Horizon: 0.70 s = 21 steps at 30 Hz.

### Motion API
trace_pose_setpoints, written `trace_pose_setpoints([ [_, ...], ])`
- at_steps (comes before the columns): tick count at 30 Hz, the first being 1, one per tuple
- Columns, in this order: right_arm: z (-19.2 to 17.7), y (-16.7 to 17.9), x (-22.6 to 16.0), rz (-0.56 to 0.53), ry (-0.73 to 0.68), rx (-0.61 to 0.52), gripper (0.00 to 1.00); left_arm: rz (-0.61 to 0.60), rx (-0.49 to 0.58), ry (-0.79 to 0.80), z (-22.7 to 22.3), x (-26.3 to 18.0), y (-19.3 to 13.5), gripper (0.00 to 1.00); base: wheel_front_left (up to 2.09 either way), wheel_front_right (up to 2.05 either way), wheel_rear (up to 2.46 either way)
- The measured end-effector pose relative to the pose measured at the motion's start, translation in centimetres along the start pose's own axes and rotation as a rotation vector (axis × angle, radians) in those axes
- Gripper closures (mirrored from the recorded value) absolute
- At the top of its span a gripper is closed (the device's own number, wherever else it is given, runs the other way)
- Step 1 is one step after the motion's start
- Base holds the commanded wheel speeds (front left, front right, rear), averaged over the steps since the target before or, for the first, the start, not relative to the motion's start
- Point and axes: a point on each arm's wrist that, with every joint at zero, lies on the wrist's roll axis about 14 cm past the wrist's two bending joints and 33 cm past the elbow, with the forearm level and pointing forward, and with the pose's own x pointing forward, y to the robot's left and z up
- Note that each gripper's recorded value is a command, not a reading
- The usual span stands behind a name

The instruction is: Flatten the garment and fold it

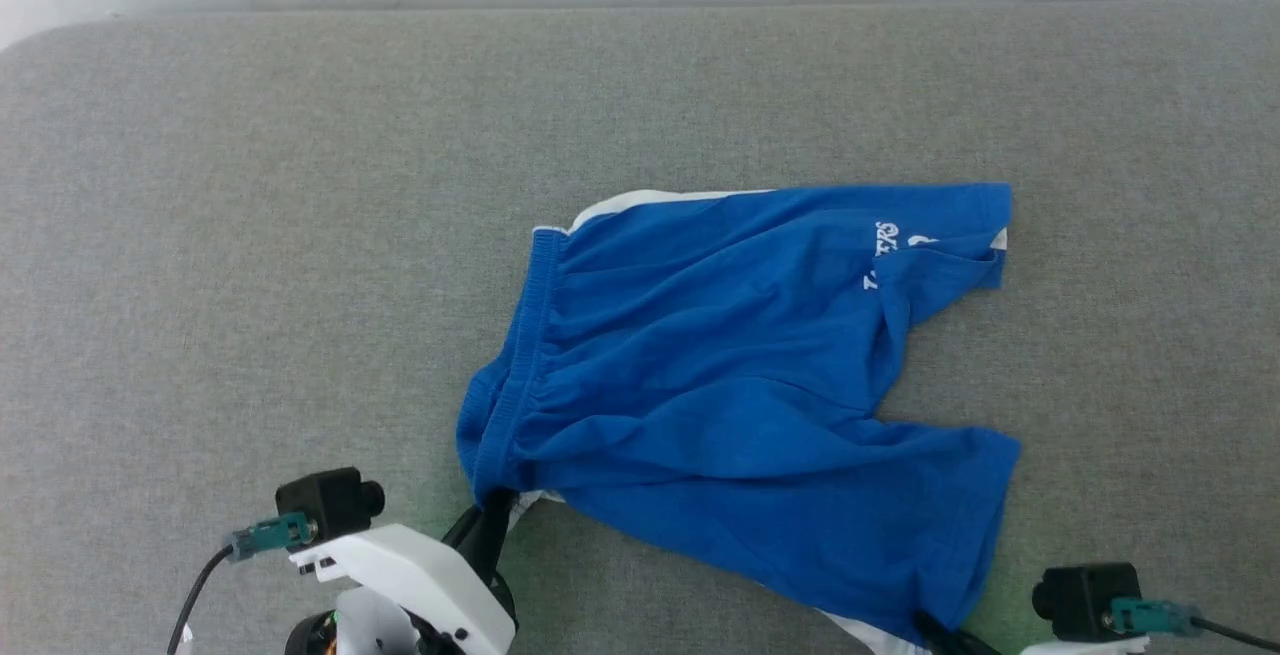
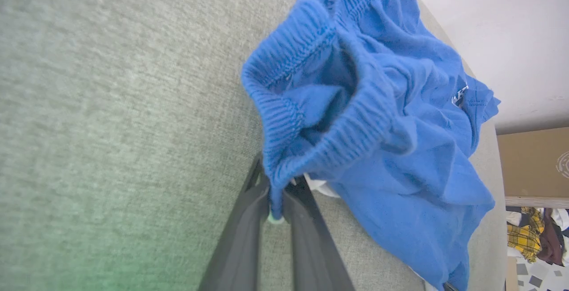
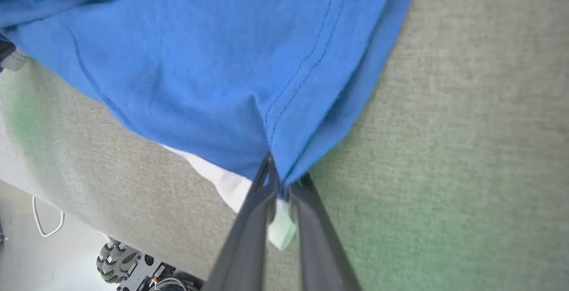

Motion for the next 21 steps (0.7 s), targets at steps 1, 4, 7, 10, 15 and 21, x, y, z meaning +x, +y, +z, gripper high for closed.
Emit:
trace_pose_setpoints([
  [1,0.3,0.0,0.1,0.002,-0.015,0.001,1.0,-0.001,0.0,-0.002,0.1,0.0,0.0,1.0,0.0,0.0,0.0],
  [4,2.0,-0.2,0.2,-0.001,-0.102,0.011,1.0,-0.008,-0.018,-0.02,0.5,0.1,-0.2,1.0,0.0,0.0,0.0],
  [7,5.0,-0.8,-0.4,-0.007,-0.236,0.033,1.0,-0.039,-0.049,-0.046,1.1,-0.1,-1.0,1.0,0.0,0.0,0.0],
  [10,8.7,-0.8,-1.7,0.002,-0.386,0.043,1.0,-0.096,-0.068,-0.084,2.3,-0.7,-2.6,1.0,0.0,0.0,0.0],
  [15,16.0,0.3,-4.9,0.027,-0.628,-0.022,1.0,-0.22,-0.068,-0.167,5.6,-2.2,-5.9,1.0,0.0,0.0,0.0],
  [21,25.7,4.6,-9.9,0.066,-0.896,-0.213,1.0,-0.34,0.063,-0.262,11.7,-3.2,-10.6,1.0,0.0,0.0,0.0],
])
